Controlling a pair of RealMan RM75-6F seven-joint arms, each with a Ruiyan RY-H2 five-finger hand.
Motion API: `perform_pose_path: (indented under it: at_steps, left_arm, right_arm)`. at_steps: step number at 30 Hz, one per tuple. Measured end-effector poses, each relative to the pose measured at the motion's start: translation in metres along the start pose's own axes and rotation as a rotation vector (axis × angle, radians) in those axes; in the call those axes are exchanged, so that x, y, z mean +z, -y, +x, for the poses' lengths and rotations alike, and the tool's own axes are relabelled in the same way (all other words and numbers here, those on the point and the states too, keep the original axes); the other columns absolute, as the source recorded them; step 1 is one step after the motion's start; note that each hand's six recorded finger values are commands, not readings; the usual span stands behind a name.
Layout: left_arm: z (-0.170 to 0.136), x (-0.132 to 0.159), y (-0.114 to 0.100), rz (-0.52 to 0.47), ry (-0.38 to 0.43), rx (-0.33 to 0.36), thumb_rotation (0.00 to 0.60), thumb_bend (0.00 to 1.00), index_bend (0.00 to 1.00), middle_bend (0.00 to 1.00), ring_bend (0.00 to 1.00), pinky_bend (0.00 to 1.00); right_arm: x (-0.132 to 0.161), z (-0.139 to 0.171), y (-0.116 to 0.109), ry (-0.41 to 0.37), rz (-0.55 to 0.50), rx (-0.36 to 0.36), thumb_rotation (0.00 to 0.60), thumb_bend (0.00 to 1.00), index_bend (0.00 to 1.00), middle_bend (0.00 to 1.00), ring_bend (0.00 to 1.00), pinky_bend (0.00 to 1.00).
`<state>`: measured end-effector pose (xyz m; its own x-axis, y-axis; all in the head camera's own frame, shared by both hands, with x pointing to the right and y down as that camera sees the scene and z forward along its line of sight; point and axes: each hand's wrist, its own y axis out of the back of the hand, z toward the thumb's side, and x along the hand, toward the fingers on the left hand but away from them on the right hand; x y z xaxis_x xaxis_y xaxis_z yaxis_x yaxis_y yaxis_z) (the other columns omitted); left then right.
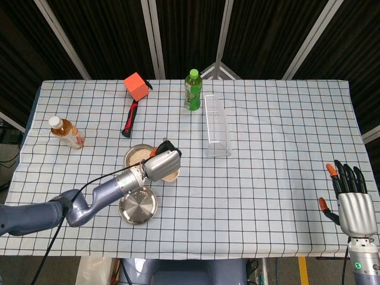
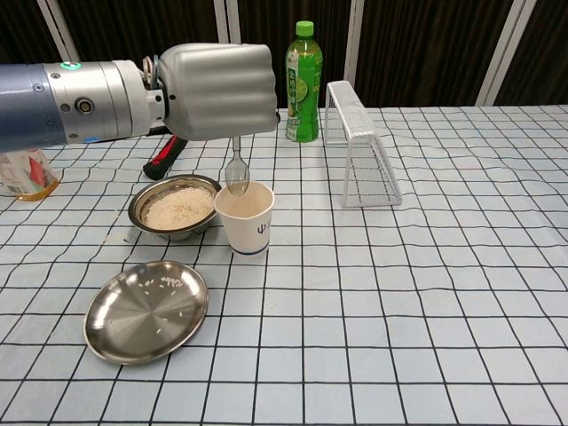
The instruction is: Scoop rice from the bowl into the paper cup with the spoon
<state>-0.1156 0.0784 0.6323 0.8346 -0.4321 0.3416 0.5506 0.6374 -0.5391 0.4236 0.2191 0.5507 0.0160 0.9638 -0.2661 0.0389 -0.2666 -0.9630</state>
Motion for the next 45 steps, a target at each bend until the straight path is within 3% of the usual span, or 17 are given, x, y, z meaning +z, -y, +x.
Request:
perform_pose_path:
  at_steps: [21, 30, 36, 45]
  left_arm:
    - [-0.003, -0.002, -0.009, 0.113, 0.075, 0.052, 0.6, 0.48, 0.61, 1.0, 0.99, 1.0]
    - [-0.003, -0.005, -0.009, 0.099, 0.062, 0.048, 0.6, 0.48, 0.61, 1.0, 0.99, 1.0]
    - [-0.005, -0.011, -0.003, 0.009, 0.002, -0.002, 0.6, 0.48, 0.61, 1.0, 0.99, 1.0]
    - [-0.02, -0.029, 0.02, -0.263, -0.176, -0.16, 0.6, 0.48, 0.61, 1.0, 0.99, 1.0]
  right_arm:
    - [0.001, 0.0, 0.0, -0.002, 0.003, -0.003, 0.6, 0.38, 0.0, 0.0, 0.0, 0.0]
    - [0.001, 0.0, 0.0, 0.0, 0.001, -0.004, 0.6, 0.38, 0.0, 0.0, 0.0, 0.0]
    - [0.001, 0.0, 0.0, 0.0, 0.0, -0.002, 0.6, 0.38, 0.0, 0.0, 0.0, 0.0]
    - [0.002, 0.0, 0.002, 0.0, -0.008, 0.004, 0.6, 0.38, 0.0, 0.0, 0.0, 0.0]
